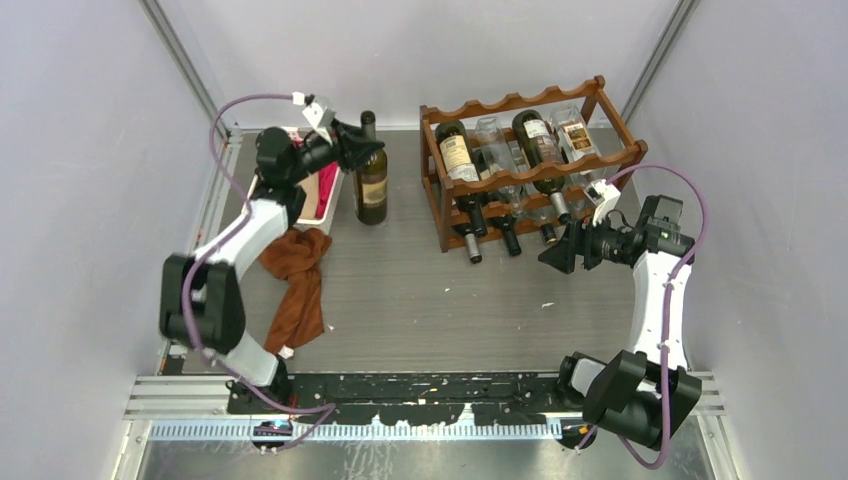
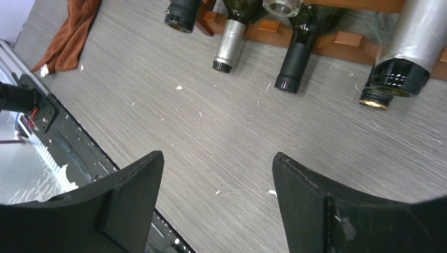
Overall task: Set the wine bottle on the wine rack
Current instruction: Move the wine bottle to the center of the board.
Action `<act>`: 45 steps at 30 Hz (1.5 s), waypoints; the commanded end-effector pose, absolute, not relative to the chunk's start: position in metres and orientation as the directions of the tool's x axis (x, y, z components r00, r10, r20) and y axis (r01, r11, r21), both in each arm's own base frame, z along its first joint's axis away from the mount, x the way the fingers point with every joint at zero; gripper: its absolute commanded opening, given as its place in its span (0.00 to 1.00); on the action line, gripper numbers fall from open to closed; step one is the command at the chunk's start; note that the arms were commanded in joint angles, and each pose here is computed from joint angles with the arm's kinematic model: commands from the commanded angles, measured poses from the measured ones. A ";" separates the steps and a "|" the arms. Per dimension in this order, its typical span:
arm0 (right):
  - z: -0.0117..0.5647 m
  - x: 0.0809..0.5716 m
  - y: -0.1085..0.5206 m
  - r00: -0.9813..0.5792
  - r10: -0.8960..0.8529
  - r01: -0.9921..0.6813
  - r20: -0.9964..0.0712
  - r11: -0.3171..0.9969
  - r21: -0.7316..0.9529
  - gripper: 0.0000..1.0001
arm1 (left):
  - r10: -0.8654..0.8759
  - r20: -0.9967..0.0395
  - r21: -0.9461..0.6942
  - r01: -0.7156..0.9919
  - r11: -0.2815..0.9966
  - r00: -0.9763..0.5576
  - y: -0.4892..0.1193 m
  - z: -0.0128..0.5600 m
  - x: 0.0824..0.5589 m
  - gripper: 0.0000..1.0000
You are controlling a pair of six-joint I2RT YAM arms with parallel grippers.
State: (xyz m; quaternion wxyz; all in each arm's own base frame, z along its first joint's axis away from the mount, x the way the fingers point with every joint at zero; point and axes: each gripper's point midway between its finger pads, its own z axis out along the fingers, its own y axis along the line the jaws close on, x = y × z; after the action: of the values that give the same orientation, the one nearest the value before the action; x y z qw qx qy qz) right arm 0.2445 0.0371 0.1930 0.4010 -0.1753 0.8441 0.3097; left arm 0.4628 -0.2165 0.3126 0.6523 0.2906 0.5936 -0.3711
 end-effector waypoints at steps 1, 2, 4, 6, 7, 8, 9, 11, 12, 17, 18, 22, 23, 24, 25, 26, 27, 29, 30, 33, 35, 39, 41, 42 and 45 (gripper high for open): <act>0.205 0.245 0.044 -0.568 -0.085 -0.596 -0.818 0.729 0.338 0.80 | -0.165 -0.961 0.135 0.899 0.417 0.221 -0.242 0.377 0.356 0.00; 0.205 0.245 0.045 -0.567 -0.088 -0.599 -0.819 0.726 0.338 0.80 | -0.158 -0.960 0.152 0.907 0.394 0.229 -0.250 0.374 0.335 0.00; 0.205 0.245 0.046 -0.568 -0.091 -0.605 -0.818 0.720 0.339 0.80 | -0.144 -0.964 0.159 0.919 0.360 0.223 -0.264 0.361 0.301 0.00; 0.205 0.245 0.047 -0.567 -0.092 -0.607 -0.818 0.718 0.340 0.80 | -0.153 -0.963 0.160 0.931 0.330 0.220 -0.275 0.357 0.272 0.00; 0.205 0.245 0.047 -0.567 -0.093 -0.608 -0.819 0.717 0.340 0.80 | -0.163 -0.960 0.168 0.936 0.311 0.226 -0.280 0.357 0.258 0.00; 0.204 0.244 0.047 -0.568 -0.093 -0.609 -0.818 0.716 0.342 0.80 | -0.168 -0.961 0.164 0.939 0.301 0.222 -0.283 0.353 0.248 0.00; 0.204 0.244 0.048 -0.567 -0.094 -0.610 -0.818 0.715 0.341 0.80 | -0.180 -0.959 0.160 0.940 0.302 0.221 -0.285 0.353 0.239 0.00; 0.204 0.244 0.048 -0.567 -0.094 -0.611 -0.818 0.714 0.341 0.80 | -0.204 -0.953 0.159 0.943 0.294 0.225 -0.290 0.351 0.224 0.00; 0.204 0.244 0.048 -0.567 -0.094 -0.612 -0.818 0.713 0.342 0.80 | -0.214 -0.952 0.150 0.944 0.294 0.218 -0.291 0.351 0.218 0.00; 0.203 0.244 0.049 -0.568 -0.093 -0.615 -0.818 0.707 0.348 0.80 | -0.269 -0.940 0.135 0.952 0.276 0.211 -0.309 0.341 0.197 0.00; 0.203 0.244 0.049 -0.571 -0.091 -0.614 -0.816 0.707 0.351 0.80 | -0.274 -0.938 0.133 0.951 0.278 0.211 -0.313 0.337 0.196 0.00; 0.201 0.244 0.049 -0.576 -0.092 -0.614 -0.812 0.705 0.355 0.80 | -0.315 -0.920 0.142 0.947 0.289 0.234 -0.327 0.339 0.198 0.00; 0.200 0.244 0.048 -0.576 -0.093 -0.613 -0.812 0.706 0.355 0.80 | -0.323 -0.916 0.146 0.947 0.286 0.239 -0.331 0.338 0.199 0.00; 0.200 0.244 0.048 -0.577 -0.093 -0.613 -0.811 0.705 0.356 0.80 | -0.330 -0.912 0.148 0.947 0.285 0.242 -0.334 0.338 0.199 0.00; 0.200 0.244 0.048 -0.576 -0.094 -0.614 -0.812 0.705 0.354 0.80 | -0.334 -0.911 0.148 0.948 0.281 0.241 -0.339 0.335 0.200 0.00; 0.200 0.244 0.048 -0.578 -0.094 -0.613 -0.811 0.705 0.355 0.80 | -0.346 -0.904 0.158 0.947 0.279 0.253 -0.342 0.335 0.200 0.00; 0.200 0.244 0.048 -0.577 -0.094 -0.614 -0.811 0.705 0.355 0.80 | -0.351 -0.901 0.161 0.947 0.279 0.257 -0.345 0.332 0.201 0.00; 0.199 0.244 0.048 -0.580 -0.093 -0.613 -0.809 0.704 0.358 0.80 | -0.356 -0.898 0.164 0.948 0.274 0.258 -0.352 0.324 0.203 0.00; 0.199 0.244 0.048 -0.579 -0.094 -0.614 -0.810 0.704 0.357 0.80 | -0.357 -0.898 0.164 0.948 0.273 0.258 -0.354 0.320 0.204 0.00; 0.198 0.244 0.048 -0.581 -0.094 -0.613 -0.808 0.703 0.359 0.80 | -0.362 -0.898 0.158 0.951 0.266 0.250 -0.358 0.310 0.206 0.01; 0.199 0.244 0.048 -0.580 -0.095 -0.614 -0.809 0.703 0.358 0.80 | -0.364 -0.899 0.150 0.953 0.263 0.242 -0.359 0.306 0.206 0.04; 0.198 0.244 0.049 -0.581 -0.098 -0.616 -0.808 0.701 0.359 0.80 | -0.327 -0.918 0.139 0.955 0.261 0.223 -0.355 0.289 0.203 0.30; 0.199 0.241 0.050 -0.574 -0.108 -0.628 -0.812 0.694 0.352 0.80 | -0.304 -0.928 0.137 0.957 0.257 0.214 -0.351 0.282 0.199 0.44; 0.200 0.240 0.051 -0.568 -0.114 -0.636 -0.815 0.689 0.347 0.80 | -0.288 -0.936 0.131 0.958 0.257 0.205 -0.350 0.278 0.198 0.51; 0.204 0.235 0.054 -0.539 -0.140 -0.672 -0.831 0.666 0.324 0.81 | -0.247 -0.952 0.117 0.959 0.256 0.182 -0.345 0.269 0.195 0.66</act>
State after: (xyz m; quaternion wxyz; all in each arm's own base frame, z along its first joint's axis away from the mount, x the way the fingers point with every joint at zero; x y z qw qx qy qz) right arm 0.2384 0.0465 0.1881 0.3891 -0.2084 0.8387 0.3191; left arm 0.2022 -0.3551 0.2443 0.6256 0.4009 0.4768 -0.4697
